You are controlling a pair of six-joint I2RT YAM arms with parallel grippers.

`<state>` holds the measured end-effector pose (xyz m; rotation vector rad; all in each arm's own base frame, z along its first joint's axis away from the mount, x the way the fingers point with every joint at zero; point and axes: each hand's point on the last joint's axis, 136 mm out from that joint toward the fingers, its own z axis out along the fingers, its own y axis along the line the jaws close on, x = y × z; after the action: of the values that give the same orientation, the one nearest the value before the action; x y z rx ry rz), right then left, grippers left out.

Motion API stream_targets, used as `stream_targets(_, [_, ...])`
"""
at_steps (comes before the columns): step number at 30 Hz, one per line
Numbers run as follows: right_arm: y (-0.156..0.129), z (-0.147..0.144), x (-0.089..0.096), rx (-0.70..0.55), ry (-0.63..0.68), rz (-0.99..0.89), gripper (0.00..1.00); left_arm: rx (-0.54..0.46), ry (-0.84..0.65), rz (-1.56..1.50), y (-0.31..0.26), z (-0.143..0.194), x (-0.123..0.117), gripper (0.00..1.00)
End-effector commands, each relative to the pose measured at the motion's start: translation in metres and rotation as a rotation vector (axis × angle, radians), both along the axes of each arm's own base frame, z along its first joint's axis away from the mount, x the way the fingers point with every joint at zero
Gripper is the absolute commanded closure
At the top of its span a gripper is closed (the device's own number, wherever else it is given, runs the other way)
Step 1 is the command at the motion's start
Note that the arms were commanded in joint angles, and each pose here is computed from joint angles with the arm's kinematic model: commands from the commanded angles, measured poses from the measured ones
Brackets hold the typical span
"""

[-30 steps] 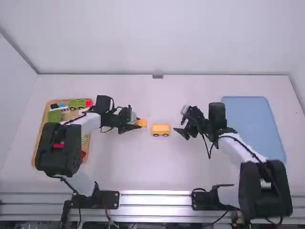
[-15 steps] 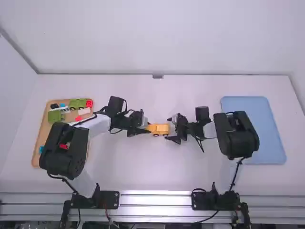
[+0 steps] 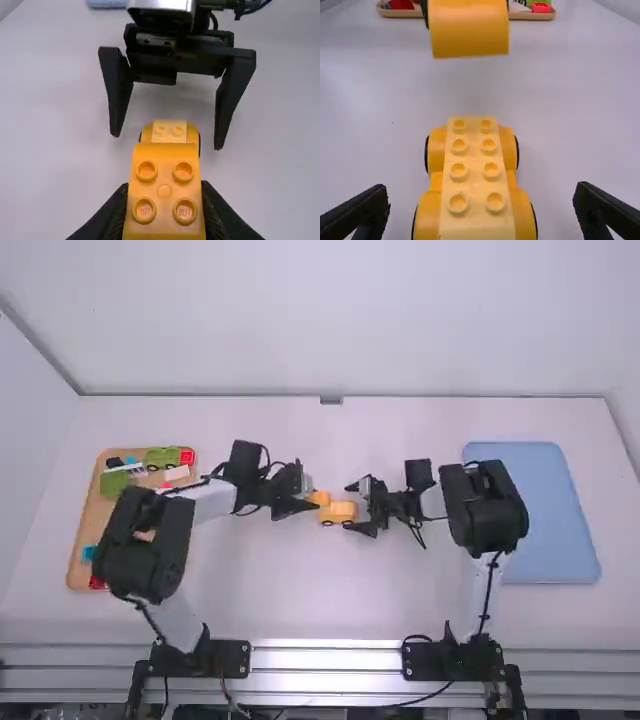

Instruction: Assemble lego blocks to make yellow taxi

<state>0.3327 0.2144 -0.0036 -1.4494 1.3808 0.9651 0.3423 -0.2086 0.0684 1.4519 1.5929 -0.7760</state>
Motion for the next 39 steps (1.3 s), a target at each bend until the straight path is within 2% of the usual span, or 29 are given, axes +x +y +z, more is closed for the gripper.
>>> stream_targets(1, [0.0,-0.009,-0.003,-0.015,0.005,0.002,0.02,-0.018,0.048,-0.012,-0.005,-0.006,-0.007,0.76])
stream_targets(12, [0.016,-0.022,-0.008,-0.102,-0.01,0.015,0.0,-0.013,0.054,-0.008,-0.007,-0.012,-0.005,0.76])
stream_targets(15, [0.013,-0.023,-0.007,-0.102,-0.006,0.008,0.07,-0.012,0.061,-0.009,-0.007,-0.012,-0.006,0.76])
stream_targets(24, [0.01,-0.023,-0.004,-0.105,0.03,-0.021,0.17,-0.011,0.067,-0.009,-0.007,-0.013,-0.007,0.77])
stream_targets(28, [0.012,-0.023,-0.005,-0.106,0.031,-0.016,0.29,-0.011,0.066,-0.01,-0.007,-0.013,-0.007,0.77])
stream_targets(30, [0.01,-0.024,-0.004,-0.108,0.034,-0.02,0.4,-0.017,0.067,-0.013,-0.007,-0.012,-0.008,0.77])
stream_targets(31, [0.01,-0.024,-0.004,-0.108,0.036,-0.02,0.41,-0.016,0.068,-0.013,-0.007,-0.012,-0.008,0.77])
stream_targets(33, [0.01,-0.025,-0.006,-0.11,0.048,-0.019,0.5,-0.015,0.07,-0.023,-0.011,-0.013,-0.01,0.77])
stream_targets(39, [0.009,-0.027,-0.011,-0.118,0.08,-0.017,0.51,-0.015,0.049,-0.055,-0.022,-0.015,-0.013,0.8])
